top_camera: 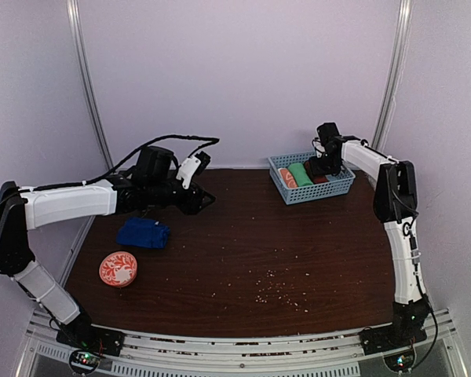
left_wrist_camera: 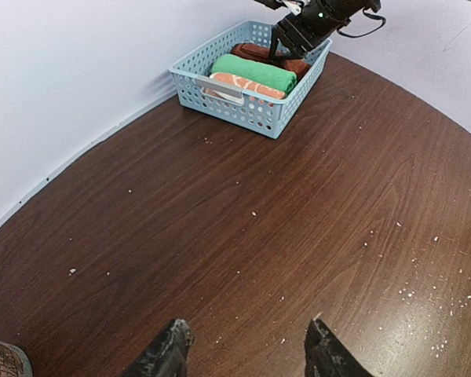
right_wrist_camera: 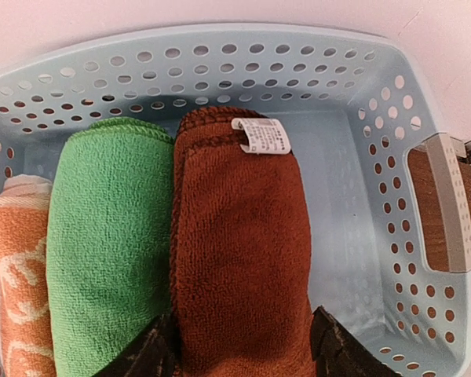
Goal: Roll the towels
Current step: Place the towel in the storage box, then pick up the towel from the corner of the board.
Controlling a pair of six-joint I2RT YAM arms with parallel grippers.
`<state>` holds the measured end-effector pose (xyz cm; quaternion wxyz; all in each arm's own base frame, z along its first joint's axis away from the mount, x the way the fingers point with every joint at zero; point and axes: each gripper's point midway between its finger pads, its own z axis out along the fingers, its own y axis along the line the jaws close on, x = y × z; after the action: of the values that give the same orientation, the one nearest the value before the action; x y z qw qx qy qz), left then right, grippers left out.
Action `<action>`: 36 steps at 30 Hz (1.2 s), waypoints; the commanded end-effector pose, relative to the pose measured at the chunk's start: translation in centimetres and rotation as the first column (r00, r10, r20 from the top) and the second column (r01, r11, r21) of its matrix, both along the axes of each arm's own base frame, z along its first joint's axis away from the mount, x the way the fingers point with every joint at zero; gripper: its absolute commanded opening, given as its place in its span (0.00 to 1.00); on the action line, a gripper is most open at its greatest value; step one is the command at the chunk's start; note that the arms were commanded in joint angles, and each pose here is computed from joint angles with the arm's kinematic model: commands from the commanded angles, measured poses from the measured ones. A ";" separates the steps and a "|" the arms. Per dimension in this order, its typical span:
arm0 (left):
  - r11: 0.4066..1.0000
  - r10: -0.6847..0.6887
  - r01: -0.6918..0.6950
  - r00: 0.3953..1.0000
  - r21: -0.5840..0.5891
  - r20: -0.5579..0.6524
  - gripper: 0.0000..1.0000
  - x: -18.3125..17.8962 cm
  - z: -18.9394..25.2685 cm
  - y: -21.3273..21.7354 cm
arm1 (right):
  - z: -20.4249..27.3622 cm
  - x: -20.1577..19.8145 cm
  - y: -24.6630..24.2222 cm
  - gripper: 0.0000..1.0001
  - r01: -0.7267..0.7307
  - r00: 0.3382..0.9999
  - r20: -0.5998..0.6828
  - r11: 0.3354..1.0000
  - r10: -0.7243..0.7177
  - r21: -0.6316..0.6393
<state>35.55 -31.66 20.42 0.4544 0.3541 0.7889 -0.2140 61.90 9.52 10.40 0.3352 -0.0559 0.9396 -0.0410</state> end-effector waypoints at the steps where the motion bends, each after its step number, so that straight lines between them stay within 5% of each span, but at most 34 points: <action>1: 1.000 -0.016 0.017 0.999 -0.016 0.040 0.51 0.5 1.4 -0.4 | 2.9 -0.5 -0.4 0.60 -0.008 1.000 0.029 1.000 0.008 0.006; 13: 0.997 0.073 -0.074 0.997 0.030 0.015 0.51 1.5 0.1 0.7 | 10.2 -3.6 0.7 0.62 -0.091 0.993 0.087 0.993 0.084 0.071; 25: 0.895 0.415 -0.394 0.908 0.209 -0.064 0.51 1.9 -1.7 7.2 | 15.4 -15.8 3.8 0.66 -0.442 0.895 0.140 0.886 0.424 0.139; 31: 0.813 0.540 -0.483 0.834 0.324 -0.112 0.53 0.6 -4.3 11.0 | 12.2 -20.4 2.1 0.75 -0.437 0.881 0.239 0.896 0.409 0.078; 34: 0.767 0.598 -0.514 0.789 0.383 -0.138 0.57 -0.2 -6.0 13.4 | 11.7 -21.7 1.1 0.99 -0.398 0.878 0.312 0.916 0.363 0.055; 36: 0.740 0.631 -0.532 0.761 0.413 -0.151 0.59 -0.4 -7.1 15.0 | 11.8 -22.6 0.7 1.00 -0.381 0.865 0.374 0.923 0.335 0.053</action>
<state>36.13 -20.72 14.77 0.3443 0.1772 0.9220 -0.0067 38.79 11.01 19.40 0.4071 -0.2197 0.8822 0.0875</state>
